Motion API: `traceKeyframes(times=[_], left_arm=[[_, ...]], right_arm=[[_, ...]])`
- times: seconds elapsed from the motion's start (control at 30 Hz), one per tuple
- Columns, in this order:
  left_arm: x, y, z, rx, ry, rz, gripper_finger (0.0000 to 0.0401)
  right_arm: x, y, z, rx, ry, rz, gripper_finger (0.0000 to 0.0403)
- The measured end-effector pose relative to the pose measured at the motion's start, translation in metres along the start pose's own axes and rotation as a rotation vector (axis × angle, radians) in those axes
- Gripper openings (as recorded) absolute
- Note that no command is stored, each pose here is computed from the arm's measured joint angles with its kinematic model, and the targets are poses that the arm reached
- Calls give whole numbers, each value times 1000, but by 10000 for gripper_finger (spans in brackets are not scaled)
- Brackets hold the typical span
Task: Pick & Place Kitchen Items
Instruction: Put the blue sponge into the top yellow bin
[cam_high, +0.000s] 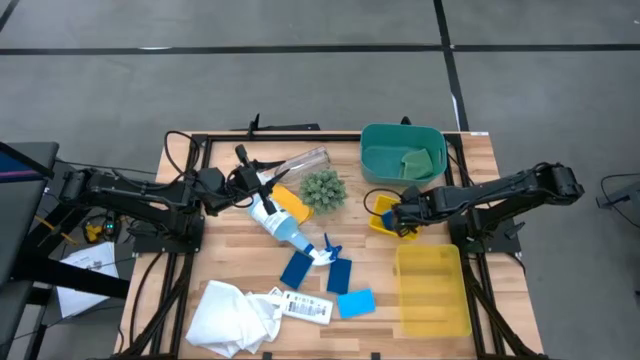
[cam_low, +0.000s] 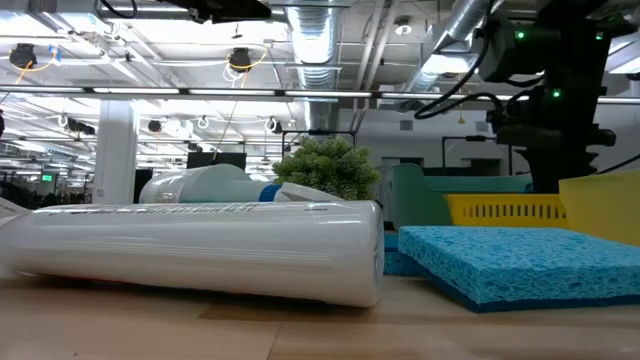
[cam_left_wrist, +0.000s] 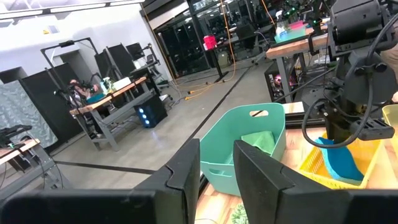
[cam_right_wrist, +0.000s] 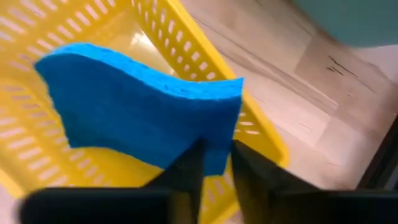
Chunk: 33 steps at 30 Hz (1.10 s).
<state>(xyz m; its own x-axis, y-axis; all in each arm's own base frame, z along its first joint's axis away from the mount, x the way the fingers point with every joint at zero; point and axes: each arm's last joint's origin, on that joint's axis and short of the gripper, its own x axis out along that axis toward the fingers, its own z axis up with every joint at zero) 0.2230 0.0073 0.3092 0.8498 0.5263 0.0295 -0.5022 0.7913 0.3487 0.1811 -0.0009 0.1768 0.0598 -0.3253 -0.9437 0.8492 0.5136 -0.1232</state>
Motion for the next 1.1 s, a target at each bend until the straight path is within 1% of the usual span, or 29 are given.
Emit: traceKeyframes(times=[0.07,0.1,0.2,0.3,0.7,0.8,0.87,0.97,1.03,1.1], left_arm=[[0,0,0,0,0,0,92],[0,0,0,0,0,0,92],[0,0,0,0,0,0,92],[0,0,0,0,0,0,92],[0,0,0,0,0,0,92],[0,0,0,0,0,0,92],[0,0,0,0,0,0,92],[0,0,0,-6,0,0,92],[0,0,0,-15,0,0,92],[0,0,0,-16,0,0,92]], right_arm=[[0,0,0,-15,-5,2,23],[0,0,0,-23,-7,5,12],[-2,1,1,-24,-19,25,14],[-8,-1,1,-20,-42,59,3],[-54,-14,-8,21,-242,373,1],[-57,-14,-11,16,-264,381,0],[-56,-12,-12,8,-287,362,0],[-51,-8,-13,9,-275,320,4],[-46,-4,-12,9,-263,291,14],[-41,-1,-11,10,-250,260,32]])
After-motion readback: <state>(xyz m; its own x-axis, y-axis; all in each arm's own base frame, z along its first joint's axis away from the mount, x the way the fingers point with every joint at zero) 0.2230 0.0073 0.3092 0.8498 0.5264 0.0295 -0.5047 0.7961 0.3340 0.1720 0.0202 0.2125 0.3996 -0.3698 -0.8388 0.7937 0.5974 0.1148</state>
